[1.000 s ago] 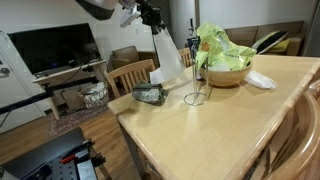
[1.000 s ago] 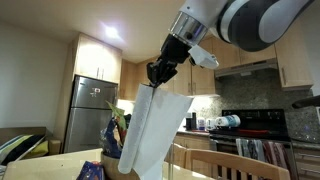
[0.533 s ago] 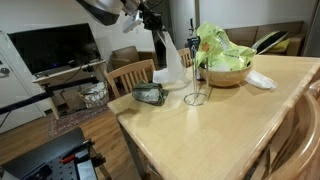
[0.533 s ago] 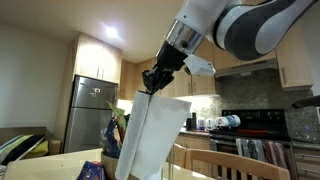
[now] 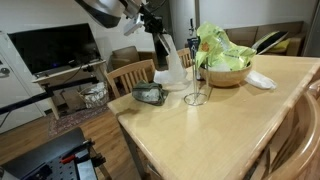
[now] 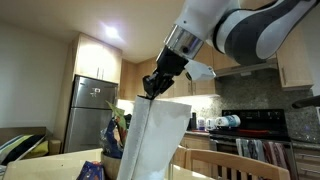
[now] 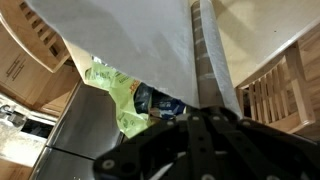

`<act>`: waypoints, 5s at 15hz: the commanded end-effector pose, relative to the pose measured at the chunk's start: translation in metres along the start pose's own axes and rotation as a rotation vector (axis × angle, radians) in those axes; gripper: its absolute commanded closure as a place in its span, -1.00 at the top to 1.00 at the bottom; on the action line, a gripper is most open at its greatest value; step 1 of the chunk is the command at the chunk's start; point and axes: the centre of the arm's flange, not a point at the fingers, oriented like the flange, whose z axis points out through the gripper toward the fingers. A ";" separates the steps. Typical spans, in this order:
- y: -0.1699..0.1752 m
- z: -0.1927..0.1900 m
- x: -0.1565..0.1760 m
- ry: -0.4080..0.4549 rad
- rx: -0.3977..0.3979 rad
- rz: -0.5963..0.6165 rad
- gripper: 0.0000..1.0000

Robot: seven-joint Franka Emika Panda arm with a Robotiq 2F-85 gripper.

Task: Remove the paper towel roll from the holder, move the holder to the right side of the table

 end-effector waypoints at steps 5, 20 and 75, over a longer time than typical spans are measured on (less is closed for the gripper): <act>-0.013 0.042 -0.032 0.001 0.071 -0.076 -0.99; -0.012 0.070 -0.063 0.087 0.008 -0.295 -0.99; 0.034 -0.008 -0.043 -0.304 0.260 -0.353 1.00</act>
